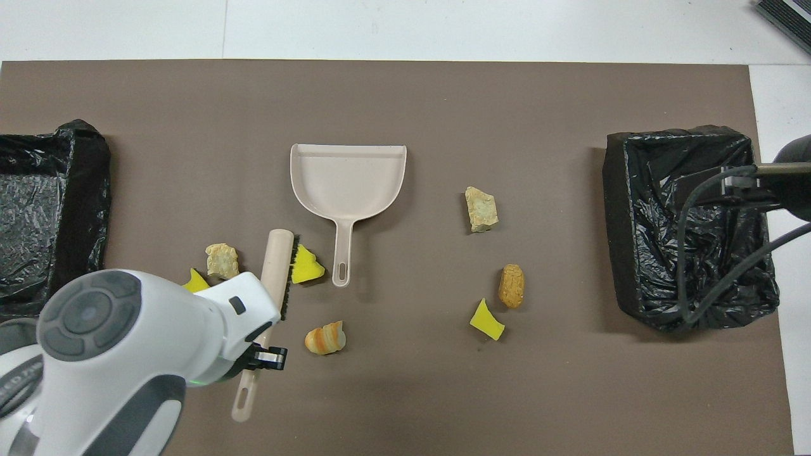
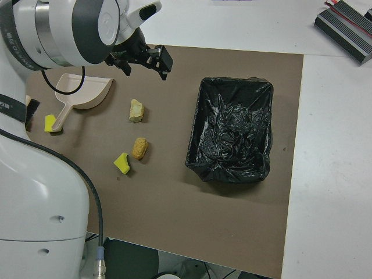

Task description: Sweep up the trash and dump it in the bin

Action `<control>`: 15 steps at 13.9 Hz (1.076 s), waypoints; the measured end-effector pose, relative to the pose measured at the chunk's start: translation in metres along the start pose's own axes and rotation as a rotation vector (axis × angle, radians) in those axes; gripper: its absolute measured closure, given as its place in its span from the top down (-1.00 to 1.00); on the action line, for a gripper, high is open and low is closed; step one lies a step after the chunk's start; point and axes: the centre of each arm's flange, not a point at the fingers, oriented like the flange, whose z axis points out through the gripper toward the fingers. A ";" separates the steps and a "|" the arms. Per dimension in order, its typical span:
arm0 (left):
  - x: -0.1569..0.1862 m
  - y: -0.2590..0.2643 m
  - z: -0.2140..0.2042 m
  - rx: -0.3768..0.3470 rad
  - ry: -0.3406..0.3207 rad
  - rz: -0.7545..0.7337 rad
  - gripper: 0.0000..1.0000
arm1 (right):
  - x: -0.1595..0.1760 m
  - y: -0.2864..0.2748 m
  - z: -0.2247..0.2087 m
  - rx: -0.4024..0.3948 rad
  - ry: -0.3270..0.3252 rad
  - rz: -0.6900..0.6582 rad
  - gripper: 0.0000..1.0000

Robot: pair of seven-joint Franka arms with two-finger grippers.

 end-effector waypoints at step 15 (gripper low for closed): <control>0.029 -0.267 0.081 -0.015 -0.041 -0.184 -0.47 | 0.000 0.001 0.000 0.000 0.000 0.001 1.00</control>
